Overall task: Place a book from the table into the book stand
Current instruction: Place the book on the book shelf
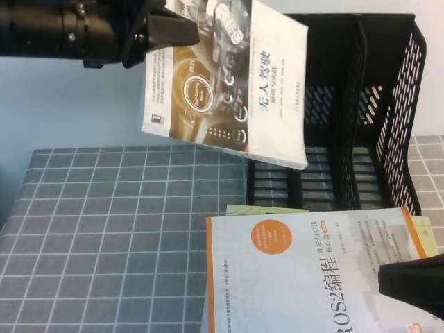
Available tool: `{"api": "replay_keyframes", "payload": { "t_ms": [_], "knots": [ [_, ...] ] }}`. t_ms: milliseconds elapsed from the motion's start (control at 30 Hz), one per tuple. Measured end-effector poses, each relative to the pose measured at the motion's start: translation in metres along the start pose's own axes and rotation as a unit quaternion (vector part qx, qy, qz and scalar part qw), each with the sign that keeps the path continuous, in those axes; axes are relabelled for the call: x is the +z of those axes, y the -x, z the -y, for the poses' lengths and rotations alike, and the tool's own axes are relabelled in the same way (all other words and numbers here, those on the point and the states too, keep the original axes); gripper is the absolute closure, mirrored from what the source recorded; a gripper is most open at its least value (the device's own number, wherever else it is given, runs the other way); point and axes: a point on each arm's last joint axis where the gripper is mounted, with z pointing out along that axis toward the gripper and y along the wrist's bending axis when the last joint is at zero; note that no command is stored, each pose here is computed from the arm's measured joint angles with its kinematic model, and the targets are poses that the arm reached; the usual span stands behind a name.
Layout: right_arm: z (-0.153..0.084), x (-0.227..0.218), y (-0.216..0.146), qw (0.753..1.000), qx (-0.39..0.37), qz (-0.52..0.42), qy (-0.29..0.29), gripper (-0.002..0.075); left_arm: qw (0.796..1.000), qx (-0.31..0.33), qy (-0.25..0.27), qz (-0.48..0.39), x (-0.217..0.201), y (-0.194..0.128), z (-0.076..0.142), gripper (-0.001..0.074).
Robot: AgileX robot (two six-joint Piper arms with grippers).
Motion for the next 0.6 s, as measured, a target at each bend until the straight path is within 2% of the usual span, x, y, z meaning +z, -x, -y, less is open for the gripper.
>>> {"api": "replay_keyframes", "payload": {
  "t_ms": [133, 333, 467, 600],
  "knots": [
    [-0.006, -0.005, 0.001, 1.0, -0.018, 0.004, -0.004, 0.0729, 0.999, -0.008, 0.03, -0.004, 0.014, 0.015, -0.013, 0.0633],
    [-0.008, -0.007, -0.005, 0.999, -0.024, -0.027, -0.015, 0.0729, 0.999, -0.039, 0.034, 0.0, 0.032, 0.031, -0.024, 0.0633],
    [-0.006, -0.008, -0.009, 0.998, -0.023, -0.047, -0.021, 0.0729, 0.998, -0.034, 0.048, -0.004, 0.042, 0.033, -0.02, 0.0633],
    [-0.006, -0.008, -0.009, 0.998, -0.022, -0.051, -0.021, 0.0729, 0.995, -0.007, 0.094, -0.02, 0.053, 0.024, -0.014, 0.0633]
  ]
}}
